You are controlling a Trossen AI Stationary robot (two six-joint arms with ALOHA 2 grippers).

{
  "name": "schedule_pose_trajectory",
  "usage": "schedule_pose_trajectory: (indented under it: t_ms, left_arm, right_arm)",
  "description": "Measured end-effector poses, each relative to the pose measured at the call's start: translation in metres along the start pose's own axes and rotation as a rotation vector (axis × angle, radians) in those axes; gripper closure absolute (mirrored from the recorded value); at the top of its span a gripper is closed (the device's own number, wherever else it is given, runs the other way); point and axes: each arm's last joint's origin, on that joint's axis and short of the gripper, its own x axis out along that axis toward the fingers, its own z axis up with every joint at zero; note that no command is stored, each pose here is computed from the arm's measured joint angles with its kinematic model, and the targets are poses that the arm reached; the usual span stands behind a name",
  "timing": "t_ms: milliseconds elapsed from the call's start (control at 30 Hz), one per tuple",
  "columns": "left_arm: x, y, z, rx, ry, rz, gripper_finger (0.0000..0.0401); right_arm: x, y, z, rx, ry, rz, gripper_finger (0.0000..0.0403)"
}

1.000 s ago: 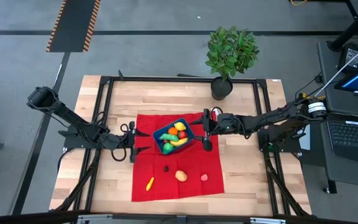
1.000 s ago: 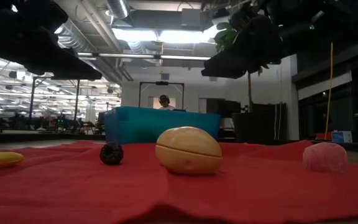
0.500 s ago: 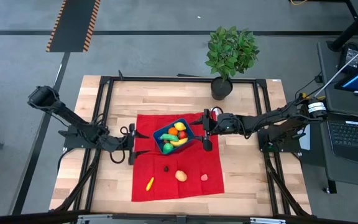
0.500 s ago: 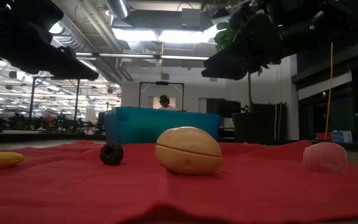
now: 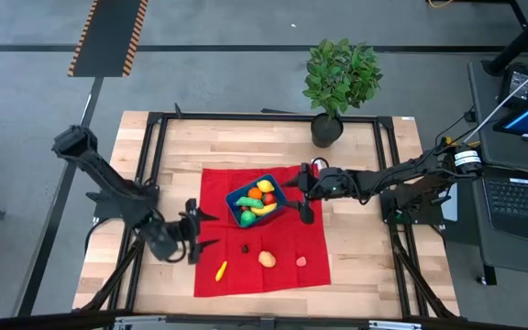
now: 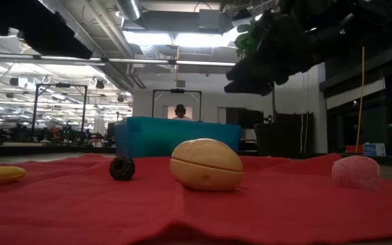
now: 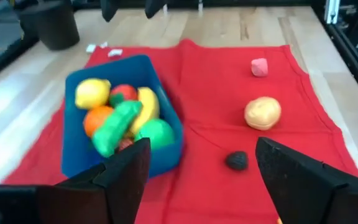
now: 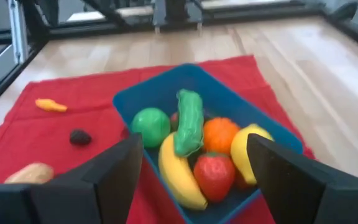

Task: Pick and placing Produce into tupperware
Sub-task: Put the corn into the blue bin

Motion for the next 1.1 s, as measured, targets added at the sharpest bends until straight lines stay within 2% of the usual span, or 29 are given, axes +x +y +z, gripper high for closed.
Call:
schedule_pose_trajectory:
  t_ms: [167,300,500,633,767,967,1100]
  left_arm:
    - [0.009,-0.032,-0.006,-0.087,0.083,0.049,0.0117]
    - [0.015,-0.063,-0.001,-0.133,0.129,0.073,0.0117]
    - [0.013,-0.105,0.011,-0.182,0.21,0.122,0.0117]
    - [0.011,-0.123,0.008,-0.239,0.269,0.115,0.0117]
    - [0.013,-0.13,0.003,-0.3,0.341,0.097,0.0117]
    - [0.02,-0.126,0.001,-0.472,0.498,0.119,0.0117]
    - [0.025,-0.123,0.002,-0.5,0.551,0.124,0.0117]
  right_arm:
    - [0.0,0.001,-0.001,0.048,0.007,0.006,0.0114]
    - [-0.002,0.002,0.002,0.072,-0.003,0.011,0.0114]
    - [-0.02,0.025,0.011,-0.006,-0.067,0.088,0.0114]
    - [-0.041,0.035,0.003,-0.03,-0.091,0.094,0.0114]
    - [-0.059,0.042,-0.009,-0.019,-0.12,0.141,0.0114]
    - [-0.073,0.049,-0.021,0.035,-0.119,0.193,0.0114]
    - [-0.074,0.051,-0.023,0.037,-0.111,0.206,0.0114]
